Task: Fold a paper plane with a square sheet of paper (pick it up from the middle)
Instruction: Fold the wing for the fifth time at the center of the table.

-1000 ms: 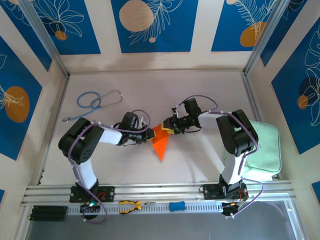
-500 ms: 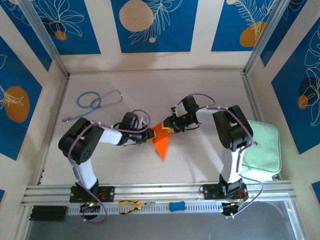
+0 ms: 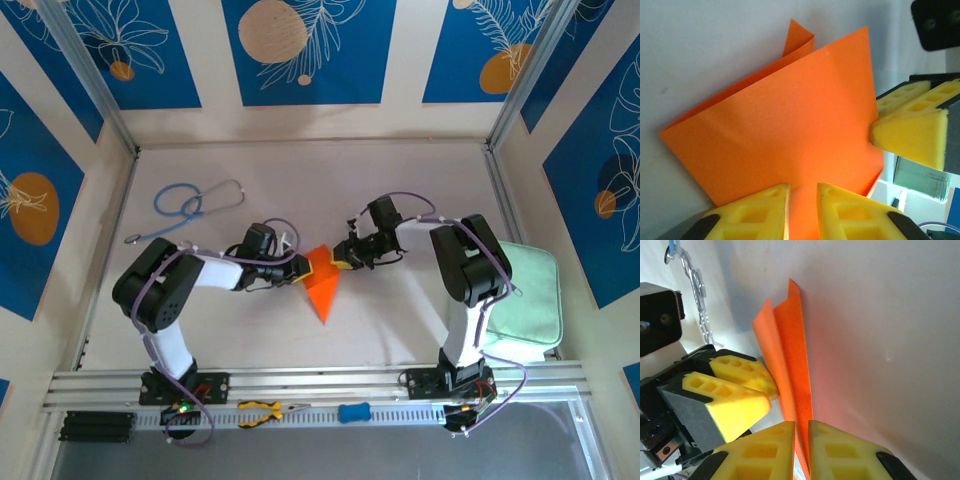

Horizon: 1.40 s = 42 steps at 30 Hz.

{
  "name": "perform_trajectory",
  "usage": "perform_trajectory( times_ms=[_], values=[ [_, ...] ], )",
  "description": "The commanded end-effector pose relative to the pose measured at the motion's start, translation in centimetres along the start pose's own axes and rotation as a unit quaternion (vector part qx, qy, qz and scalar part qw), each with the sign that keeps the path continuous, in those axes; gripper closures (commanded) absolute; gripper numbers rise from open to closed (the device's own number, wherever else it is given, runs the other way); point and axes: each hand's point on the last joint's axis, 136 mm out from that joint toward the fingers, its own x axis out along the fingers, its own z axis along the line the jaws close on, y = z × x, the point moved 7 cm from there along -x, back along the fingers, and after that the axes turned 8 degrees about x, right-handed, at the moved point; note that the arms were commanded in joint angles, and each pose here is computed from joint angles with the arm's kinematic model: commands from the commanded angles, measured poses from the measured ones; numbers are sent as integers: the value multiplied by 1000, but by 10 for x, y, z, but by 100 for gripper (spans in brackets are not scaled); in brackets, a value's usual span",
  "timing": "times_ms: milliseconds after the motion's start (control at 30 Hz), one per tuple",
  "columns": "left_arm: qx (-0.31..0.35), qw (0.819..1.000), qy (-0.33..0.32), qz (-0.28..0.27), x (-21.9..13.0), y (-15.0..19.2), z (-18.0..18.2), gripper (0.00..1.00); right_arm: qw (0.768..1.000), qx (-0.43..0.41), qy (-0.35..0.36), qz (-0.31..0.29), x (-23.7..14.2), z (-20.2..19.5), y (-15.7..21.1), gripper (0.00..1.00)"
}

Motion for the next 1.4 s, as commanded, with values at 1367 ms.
perform_trajectory(
  times_ms=[1367],
  values=[
    [-25, 999, 20, 27, 27, 6, 13, 91, 993, 75, -7, -93, -5, -9, 51, 72]
  ],
)
